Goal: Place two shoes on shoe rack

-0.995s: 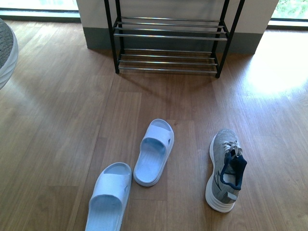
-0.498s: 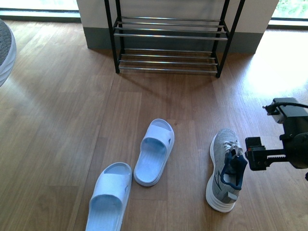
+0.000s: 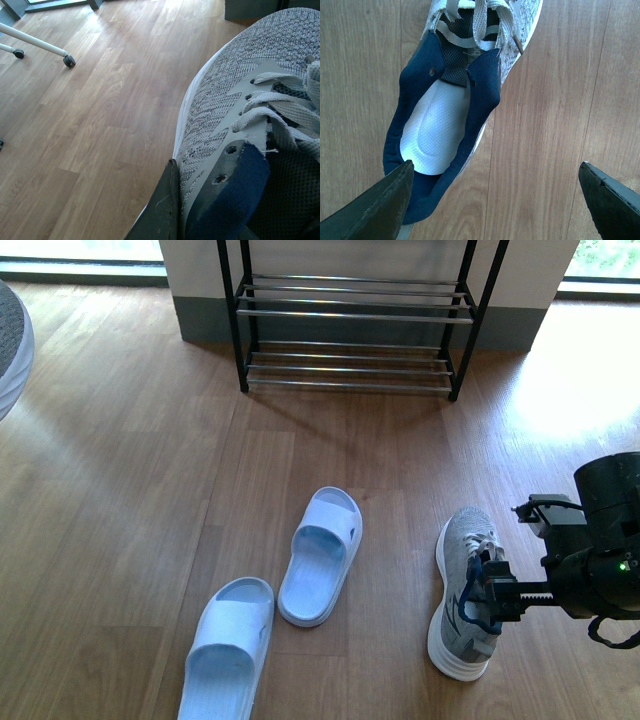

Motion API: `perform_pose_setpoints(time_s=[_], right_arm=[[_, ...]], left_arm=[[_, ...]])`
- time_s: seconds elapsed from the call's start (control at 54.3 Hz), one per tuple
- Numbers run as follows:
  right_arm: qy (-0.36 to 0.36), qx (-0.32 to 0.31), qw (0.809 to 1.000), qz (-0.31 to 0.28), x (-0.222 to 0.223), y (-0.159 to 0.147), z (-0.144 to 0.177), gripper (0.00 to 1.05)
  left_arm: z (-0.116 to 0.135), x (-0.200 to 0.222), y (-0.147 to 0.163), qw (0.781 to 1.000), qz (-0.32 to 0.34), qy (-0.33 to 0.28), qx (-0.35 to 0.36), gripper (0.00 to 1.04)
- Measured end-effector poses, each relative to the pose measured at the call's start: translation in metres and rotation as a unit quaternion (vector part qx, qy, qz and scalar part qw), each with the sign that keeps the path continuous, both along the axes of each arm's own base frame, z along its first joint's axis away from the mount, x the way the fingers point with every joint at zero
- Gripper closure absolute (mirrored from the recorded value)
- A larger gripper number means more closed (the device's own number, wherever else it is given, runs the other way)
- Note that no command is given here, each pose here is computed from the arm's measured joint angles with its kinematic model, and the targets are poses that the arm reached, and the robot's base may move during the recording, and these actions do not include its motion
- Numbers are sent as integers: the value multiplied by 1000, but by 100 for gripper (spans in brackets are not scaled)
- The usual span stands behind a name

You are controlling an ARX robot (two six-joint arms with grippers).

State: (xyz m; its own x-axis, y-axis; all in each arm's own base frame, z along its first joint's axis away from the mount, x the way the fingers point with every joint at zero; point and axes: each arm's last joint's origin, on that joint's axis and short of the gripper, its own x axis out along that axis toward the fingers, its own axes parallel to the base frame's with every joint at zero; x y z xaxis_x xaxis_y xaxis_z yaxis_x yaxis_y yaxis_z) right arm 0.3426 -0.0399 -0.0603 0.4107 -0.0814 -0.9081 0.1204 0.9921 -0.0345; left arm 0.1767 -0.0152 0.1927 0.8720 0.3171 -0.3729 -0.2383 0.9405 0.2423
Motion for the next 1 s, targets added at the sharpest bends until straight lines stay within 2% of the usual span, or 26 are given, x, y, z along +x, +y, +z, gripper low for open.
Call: perform_pose_setpoints(time_s=[0.387,0.829,0.866,0.995], right_arm=[[1,-16,1000,-10,26,-4,-25,9],[-3,-35,998,-47,45,-29,-57,9],[-2,-40,998,-51,46,-29,-59,13],[6,-42,997,-58,49,-31,-65,37]], left_arm=[[0,0,0,1000,0,0,0,103],[0,0,0,1000,0,0,0,103],[0,0,0,1000,0,0,0,103],[0,0,0,1000,0,0,0,103]])
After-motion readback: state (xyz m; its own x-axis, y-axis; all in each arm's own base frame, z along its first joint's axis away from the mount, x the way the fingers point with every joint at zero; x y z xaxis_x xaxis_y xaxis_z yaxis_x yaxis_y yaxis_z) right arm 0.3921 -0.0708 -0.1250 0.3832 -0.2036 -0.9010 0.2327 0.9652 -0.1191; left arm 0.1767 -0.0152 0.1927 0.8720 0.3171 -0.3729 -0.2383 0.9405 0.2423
